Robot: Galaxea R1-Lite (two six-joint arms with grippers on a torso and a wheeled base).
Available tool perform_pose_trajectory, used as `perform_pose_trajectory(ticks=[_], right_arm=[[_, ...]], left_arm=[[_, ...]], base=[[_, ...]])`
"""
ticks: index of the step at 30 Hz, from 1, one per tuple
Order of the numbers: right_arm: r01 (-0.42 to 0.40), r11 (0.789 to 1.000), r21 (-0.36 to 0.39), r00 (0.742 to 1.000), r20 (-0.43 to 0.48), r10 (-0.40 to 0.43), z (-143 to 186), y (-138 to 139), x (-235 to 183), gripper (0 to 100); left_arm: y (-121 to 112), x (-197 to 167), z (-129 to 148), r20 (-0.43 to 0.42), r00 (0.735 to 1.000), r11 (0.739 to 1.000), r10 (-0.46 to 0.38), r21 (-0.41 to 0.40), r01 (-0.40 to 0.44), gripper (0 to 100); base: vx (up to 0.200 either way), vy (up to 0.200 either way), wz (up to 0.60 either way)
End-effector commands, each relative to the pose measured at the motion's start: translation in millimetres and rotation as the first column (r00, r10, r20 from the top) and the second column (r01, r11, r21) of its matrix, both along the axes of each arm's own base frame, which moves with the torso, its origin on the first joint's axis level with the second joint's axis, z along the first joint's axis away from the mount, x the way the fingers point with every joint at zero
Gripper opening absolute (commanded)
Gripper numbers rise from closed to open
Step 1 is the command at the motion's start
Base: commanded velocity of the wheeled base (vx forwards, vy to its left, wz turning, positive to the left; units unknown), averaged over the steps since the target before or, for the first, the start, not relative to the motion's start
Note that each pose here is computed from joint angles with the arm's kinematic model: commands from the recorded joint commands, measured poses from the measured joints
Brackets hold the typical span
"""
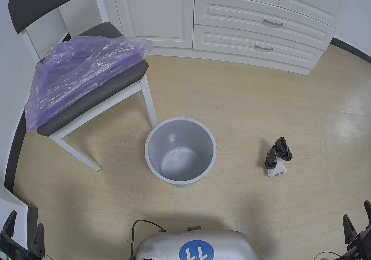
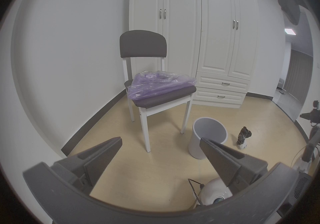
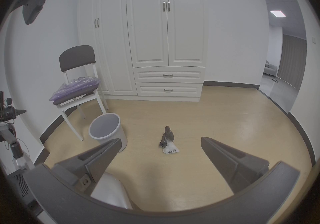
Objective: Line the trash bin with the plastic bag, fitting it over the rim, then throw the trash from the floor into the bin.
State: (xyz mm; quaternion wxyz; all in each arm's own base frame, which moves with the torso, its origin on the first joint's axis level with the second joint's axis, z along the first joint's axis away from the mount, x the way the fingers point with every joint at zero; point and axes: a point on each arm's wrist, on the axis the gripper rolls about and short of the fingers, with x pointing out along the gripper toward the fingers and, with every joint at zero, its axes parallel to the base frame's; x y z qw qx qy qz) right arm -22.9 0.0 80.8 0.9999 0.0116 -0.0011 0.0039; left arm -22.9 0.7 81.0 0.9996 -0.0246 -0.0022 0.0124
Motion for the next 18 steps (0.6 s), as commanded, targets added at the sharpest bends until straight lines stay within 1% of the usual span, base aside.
perform_pose_trajectory(ticks=[1, 18], right_arm=[[0.000, 1.000, 0.000, 1.000, 0.001, 0.000, -4.8, 0.0, 0.0, 100], [0.014, 1.000, -0.003, 1.000, 0.001, -0.014, -5.0, -0.2, 0.1, 100]], left_arm=[[0.0, 0.4, -4.9, -0.004, 1.000, 1.000, 0.001, -0.001, -0.001, 100], [0.1, 0.4, -4.9, -0.004, 1.000, 1.000, 0.003, -0.001, -0.003, 100]], base=[[0.000, 0.000, 0.00], [0.000, 0.000, 0.00]])
